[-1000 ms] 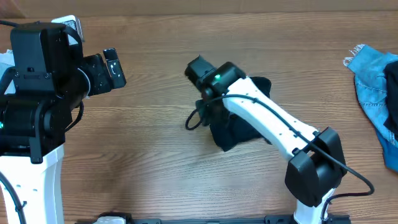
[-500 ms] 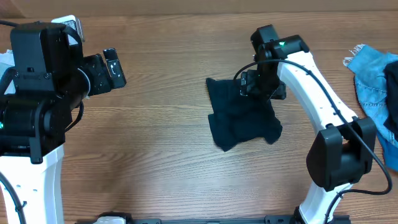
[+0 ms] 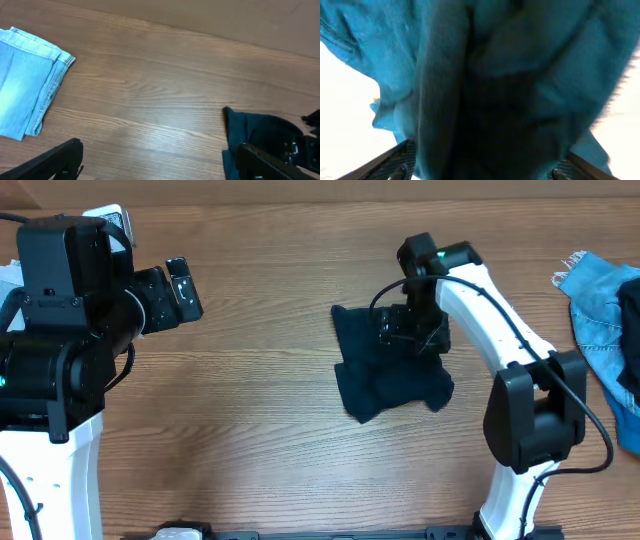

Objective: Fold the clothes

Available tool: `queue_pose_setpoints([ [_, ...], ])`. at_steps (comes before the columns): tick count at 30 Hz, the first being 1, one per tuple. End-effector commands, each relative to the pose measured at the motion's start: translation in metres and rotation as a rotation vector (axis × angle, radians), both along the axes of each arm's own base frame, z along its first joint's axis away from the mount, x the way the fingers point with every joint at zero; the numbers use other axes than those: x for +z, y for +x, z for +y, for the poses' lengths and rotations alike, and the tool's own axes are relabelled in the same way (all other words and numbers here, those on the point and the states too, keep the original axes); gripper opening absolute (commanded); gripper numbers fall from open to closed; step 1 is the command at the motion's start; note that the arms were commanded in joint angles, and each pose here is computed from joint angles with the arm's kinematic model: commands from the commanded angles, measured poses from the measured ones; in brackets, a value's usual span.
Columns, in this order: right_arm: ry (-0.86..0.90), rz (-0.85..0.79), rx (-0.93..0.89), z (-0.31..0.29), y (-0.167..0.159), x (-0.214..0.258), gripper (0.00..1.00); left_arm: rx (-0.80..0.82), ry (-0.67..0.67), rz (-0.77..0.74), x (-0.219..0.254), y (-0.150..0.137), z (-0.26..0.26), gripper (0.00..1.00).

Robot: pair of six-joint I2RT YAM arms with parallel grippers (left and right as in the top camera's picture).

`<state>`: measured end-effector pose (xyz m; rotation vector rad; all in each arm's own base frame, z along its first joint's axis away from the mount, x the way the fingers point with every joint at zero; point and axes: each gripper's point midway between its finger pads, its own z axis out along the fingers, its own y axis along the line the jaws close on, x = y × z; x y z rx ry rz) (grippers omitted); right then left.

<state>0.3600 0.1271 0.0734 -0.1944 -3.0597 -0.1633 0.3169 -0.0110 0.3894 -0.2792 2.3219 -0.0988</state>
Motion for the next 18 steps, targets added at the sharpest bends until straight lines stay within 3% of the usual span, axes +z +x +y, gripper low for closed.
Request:
queue_pose_setpoints([
  [1,0.036,-0.033,-0.009,0.014,0.006,-0.007,0.63,0.016,0.007,-0.004,0.001,0.001,0.004,1.00],
  [2,0.052,-0.070,-0.009,0.018,0.015,-0.007,0.49,0.016,0.007,-0.004,0.001,0.001,0.004,1.00],
  [11,0.209,-0.214,0.084,0.076,0.039,0.004,0.08,0.016,0.007,-0.004,0.001,0.001,0.004,1.00],
  [18,0.291,-0.362,0.148,0.119,0.061,0.018,0.08,0.016,0.007,-0.004,0.001,0.001,0.004,1.00],
])
